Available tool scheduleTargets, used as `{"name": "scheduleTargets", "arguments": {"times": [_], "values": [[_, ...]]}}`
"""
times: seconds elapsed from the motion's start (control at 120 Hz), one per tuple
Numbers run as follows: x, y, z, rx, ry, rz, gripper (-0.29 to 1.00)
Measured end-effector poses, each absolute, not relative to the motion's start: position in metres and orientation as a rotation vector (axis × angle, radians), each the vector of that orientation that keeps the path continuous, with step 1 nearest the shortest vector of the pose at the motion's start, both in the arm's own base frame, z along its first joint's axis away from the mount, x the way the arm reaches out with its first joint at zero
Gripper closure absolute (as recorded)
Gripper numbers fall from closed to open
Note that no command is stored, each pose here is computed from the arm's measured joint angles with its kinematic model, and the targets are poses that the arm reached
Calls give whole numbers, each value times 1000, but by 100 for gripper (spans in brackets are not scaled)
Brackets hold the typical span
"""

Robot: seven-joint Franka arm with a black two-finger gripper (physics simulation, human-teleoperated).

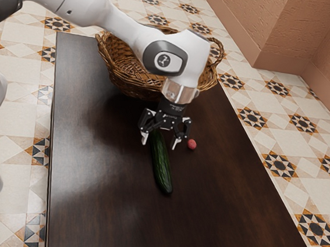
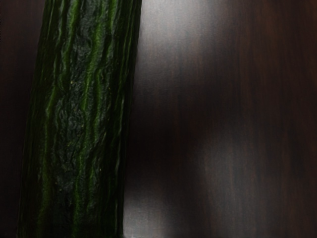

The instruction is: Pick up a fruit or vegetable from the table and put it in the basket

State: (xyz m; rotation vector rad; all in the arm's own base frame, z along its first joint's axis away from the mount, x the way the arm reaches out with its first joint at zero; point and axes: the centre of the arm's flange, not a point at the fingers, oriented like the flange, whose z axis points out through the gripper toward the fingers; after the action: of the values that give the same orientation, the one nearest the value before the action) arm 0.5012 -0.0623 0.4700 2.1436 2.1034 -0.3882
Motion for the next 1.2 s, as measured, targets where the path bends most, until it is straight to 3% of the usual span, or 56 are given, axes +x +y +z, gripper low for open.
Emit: {"name": "scheduleTargets", "arguments": {"times": [0.867,1.2], "values": [[533,-57,416,2144,2137,-455,4],[542,-64,399,2162,2135,-483,13]]}}
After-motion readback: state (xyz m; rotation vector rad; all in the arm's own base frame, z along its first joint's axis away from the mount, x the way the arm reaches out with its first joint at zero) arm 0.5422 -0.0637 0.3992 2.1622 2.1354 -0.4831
